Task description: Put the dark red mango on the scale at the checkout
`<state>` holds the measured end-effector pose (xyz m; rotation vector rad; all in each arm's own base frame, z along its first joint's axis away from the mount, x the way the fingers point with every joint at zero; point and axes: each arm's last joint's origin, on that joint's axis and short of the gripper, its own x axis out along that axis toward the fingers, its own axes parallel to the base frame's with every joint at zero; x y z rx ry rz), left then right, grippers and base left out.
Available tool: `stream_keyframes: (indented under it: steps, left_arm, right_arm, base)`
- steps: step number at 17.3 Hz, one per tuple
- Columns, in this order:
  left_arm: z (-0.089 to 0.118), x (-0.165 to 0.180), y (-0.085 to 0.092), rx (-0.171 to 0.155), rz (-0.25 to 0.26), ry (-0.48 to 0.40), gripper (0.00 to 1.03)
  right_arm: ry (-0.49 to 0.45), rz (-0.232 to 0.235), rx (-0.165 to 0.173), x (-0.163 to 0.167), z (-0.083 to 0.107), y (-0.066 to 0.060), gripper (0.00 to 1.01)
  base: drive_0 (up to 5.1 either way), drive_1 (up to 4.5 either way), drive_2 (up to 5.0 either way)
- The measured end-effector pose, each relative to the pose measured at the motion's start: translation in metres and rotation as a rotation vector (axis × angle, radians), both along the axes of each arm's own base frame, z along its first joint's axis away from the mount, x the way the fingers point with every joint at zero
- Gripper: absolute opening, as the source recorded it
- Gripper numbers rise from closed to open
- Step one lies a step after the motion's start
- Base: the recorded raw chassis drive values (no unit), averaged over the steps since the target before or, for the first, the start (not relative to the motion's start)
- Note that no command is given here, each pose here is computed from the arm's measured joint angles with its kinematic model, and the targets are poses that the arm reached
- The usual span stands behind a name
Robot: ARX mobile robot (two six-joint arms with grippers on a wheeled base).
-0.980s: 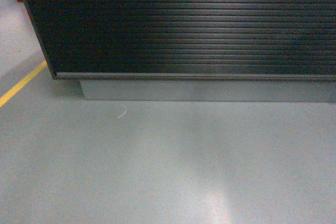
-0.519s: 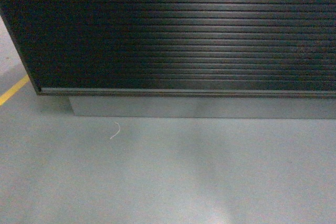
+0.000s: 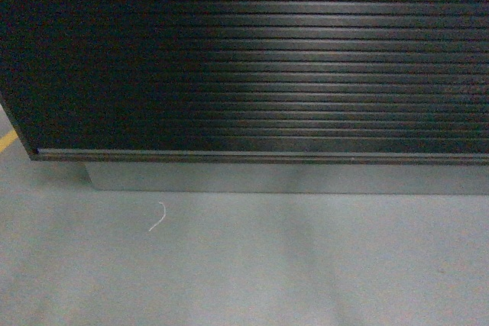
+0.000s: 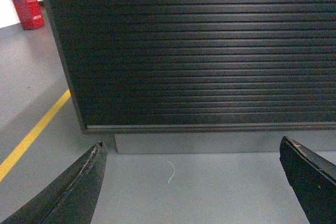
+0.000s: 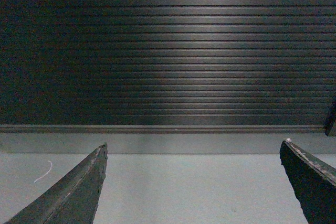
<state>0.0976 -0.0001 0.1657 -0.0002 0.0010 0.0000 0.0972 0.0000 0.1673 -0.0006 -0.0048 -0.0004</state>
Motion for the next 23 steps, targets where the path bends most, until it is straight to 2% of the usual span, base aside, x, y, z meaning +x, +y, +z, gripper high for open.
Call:
stream_keyframes:
  steps: [19, 23]
  left_arm:
    - [0.0000, 0.0000, 0.0000, 0.000, -0.001, 0.000, 0.98]
    - [-0.0005, 0.0000, 0.0000, 0.000, 0.000, 0.005, 0.98]
  right_arm:
    - [-0.002, 0.000, 0.000, 0.0000, 0.0001, 0.0000, 0.98]
    - [0.003, 0.000, 0.000, 0.0000, -0.0003, 0.0000, 0.98]
  base:
    - [0.0, 3.80, -3.9]
    - [0.0, 1.19, -1.3]
